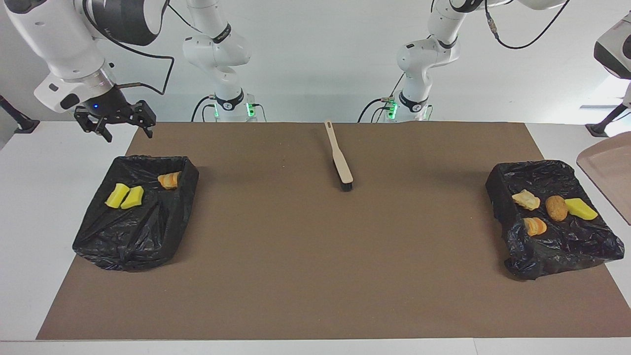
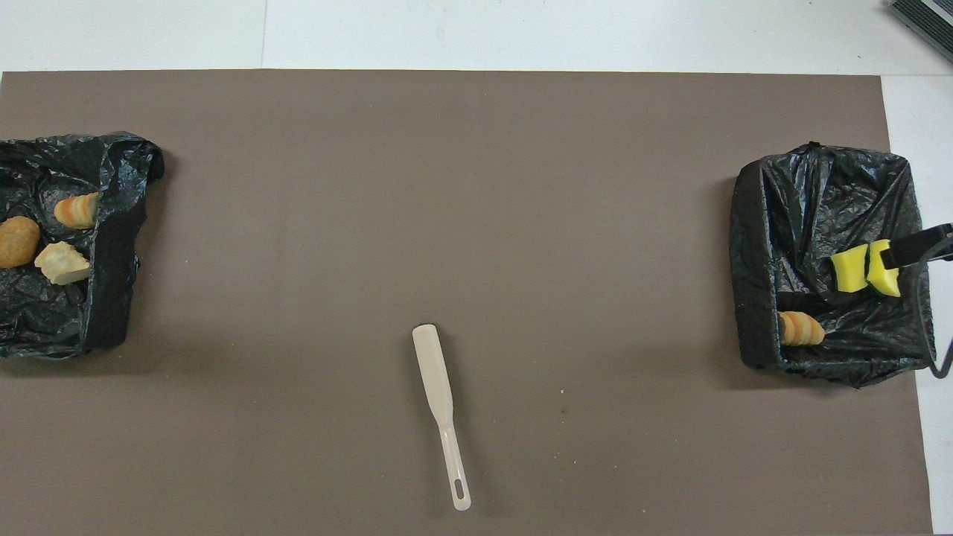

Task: Sweep and dump trash in bin
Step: 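Tip the dustpan into the bin while the right gripper drops the brush, then bring the empty dustpan back toward the table center with the left gripper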

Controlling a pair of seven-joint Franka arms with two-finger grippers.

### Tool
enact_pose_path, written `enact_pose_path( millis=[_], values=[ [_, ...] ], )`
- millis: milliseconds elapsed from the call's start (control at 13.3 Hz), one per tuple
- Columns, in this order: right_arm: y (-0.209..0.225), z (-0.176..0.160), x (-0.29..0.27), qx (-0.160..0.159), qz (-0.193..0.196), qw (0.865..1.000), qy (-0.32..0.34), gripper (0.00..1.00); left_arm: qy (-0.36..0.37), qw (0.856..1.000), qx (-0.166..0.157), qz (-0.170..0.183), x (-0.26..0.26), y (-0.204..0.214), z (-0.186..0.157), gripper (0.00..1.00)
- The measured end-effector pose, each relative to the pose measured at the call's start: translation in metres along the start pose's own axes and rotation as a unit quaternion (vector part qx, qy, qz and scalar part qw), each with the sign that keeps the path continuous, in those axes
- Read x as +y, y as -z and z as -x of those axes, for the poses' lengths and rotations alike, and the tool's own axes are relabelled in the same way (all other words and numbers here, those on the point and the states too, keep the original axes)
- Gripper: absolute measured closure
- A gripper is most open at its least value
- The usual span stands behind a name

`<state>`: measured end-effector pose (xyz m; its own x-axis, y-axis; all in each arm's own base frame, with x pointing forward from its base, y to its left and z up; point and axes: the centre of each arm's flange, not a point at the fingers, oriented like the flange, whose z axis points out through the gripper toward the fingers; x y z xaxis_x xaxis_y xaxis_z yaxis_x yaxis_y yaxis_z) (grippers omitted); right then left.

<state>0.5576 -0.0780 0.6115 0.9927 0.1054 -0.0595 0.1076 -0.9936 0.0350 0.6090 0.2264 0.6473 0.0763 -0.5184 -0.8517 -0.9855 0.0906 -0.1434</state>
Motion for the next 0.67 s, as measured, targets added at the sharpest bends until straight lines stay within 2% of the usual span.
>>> enact_pose_path(
  millis=[150,375,675],
  values=[
    [0.005,-0.001,-0.016,0.006,-0.015,0.999,-0.046,0.00,0.004,1.000,0.015,0.010,0.000,0.006,-0.007,0.68],
    [0.010,0.001,-0.033,0.010,-0.018,0.998,-0.058,0.00,0.008,0.996,0.083,0.030,-0.001,0.024,-0.039,0.68],
    [0.010,0.003,-0.034,0.009,-0.020,0.998,-0.058,0.00,0.015,0.983,0.175,0.058,0.019,0.042,-0.091,0.68]
  ],
)
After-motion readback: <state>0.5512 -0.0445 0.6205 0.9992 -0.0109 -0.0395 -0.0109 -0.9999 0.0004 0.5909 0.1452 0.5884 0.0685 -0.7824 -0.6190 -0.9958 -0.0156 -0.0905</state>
